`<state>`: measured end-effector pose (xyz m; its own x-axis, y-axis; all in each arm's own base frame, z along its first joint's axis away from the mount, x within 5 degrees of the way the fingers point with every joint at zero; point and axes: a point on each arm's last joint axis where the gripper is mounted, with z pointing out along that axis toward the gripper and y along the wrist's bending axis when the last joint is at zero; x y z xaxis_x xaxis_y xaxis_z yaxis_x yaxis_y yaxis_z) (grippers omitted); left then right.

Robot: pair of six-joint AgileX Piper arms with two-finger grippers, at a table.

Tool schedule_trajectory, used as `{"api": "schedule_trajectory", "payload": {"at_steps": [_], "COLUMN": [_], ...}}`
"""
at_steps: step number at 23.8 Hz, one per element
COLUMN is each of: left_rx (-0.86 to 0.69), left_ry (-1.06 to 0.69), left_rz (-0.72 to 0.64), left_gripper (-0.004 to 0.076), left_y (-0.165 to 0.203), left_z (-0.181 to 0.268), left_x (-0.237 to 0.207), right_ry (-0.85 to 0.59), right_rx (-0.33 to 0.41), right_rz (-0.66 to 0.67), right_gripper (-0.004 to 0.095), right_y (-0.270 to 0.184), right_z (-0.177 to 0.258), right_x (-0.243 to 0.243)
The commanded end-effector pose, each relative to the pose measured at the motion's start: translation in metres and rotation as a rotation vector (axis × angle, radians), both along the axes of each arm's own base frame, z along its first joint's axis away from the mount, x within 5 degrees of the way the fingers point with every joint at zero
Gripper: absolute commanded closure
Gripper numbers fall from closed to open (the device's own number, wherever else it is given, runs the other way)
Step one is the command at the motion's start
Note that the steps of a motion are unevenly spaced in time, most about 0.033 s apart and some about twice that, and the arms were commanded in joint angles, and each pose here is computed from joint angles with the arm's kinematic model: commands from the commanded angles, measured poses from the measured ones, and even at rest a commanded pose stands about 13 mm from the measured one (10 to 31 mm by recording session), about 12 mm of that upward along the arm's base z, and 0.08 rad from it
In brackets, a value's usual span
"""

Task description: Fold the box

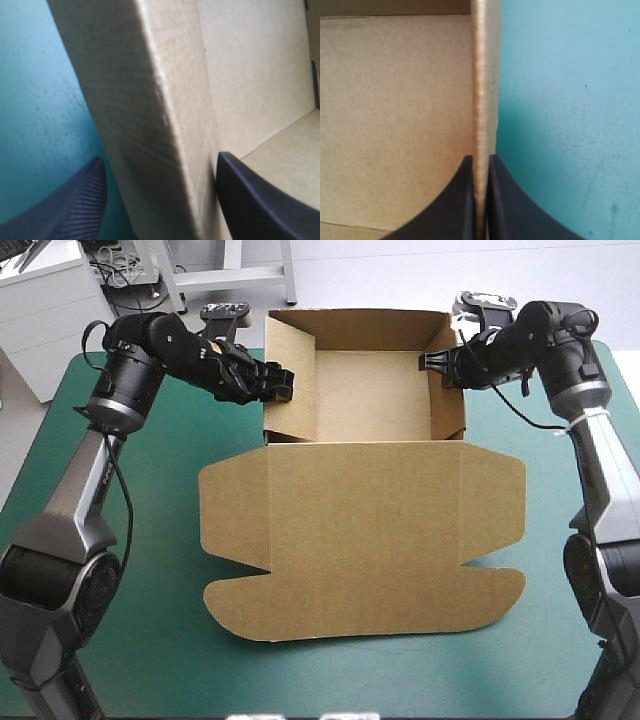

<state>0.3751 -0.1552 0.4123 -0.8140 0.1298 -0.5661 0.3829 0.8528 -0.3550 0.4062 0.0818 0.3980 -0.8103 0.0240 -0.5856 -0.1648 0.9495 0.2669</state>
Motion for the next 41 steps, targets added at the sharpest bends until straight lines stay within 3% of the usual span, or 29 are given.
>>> {"api": "schedule_trajectory", "payload": {"at_steps": [1, 5, 10, 14, 19, 20, 22, 28, 32, 41], "left_rx": [0.016, 0.06, 0.105, 0.143, 0.156, 0.187, 0.202, 0.243, 0.275, 0.345], "left_ry": [-0.029, -0.023, -0.002, 0.009, 0.033, 0.028, 0.022, 0.036, 0.086, 0.128], "left_rz": [0.022, 0.034, 0.035, 0.051, 0.045, 0.055, 0.06, 0.065, 0.061, 0.092], "left_gripper": [0.03, 0.0348, 0.042, 0.0555, 0.0568, 0.0592, 0.0748, 0.0756, 0.0756, 0.0756], "left_y": [0.003, -0.001, -0.009, -0.012, -0.016, -0.014, -0.013, -0.013, -0.018, -0.019], "left_z": [0.024, 0.016, 0.002, -0.007, -0.018, -0.021, -0.022, -0.034, -0.06, -0.093], "left_x": [-0.019, -0.015, -0.008, -0.003, 0.004, 0.007, 0.007, 0.015, 0.029, 0.047], "right_ry": [-0.093, -0.09, -0.06, -0.04, -0.019, -0.006, 0.015, 0.107, 0.127, 0.196], "right_rx": [0.044, -0.007, -0.013, -0.038, -0.031, -0.029, -0.03, -0.047, -0.112, -0.175], "right_rz": [-0.001, 0.006, 0.019, 0.031, 0.036, 0.032, 0.033, 0.048, 0.041, 0.067], "right_gripper": [0.091, 0.091, 0.091, 0.091, 0.091, 0.091, 0.091, 0.091, 0.091, 0.091], "right_y": [0.003, 0.011, 0.023, 0.03, 0.038, 0.039, 0.04, 0.045, 0.042, 0.051], "right_z": [0.029, 0.027, 0.02, 0.015, 0.007, 0.003, -0.003, -0.027, -0.041, -0.079], "right_x": [-0.014, -0.015, -0.015, -0.014, -0.011, -0.008, -0.005, 0.004, 0.012, 0.028]}}
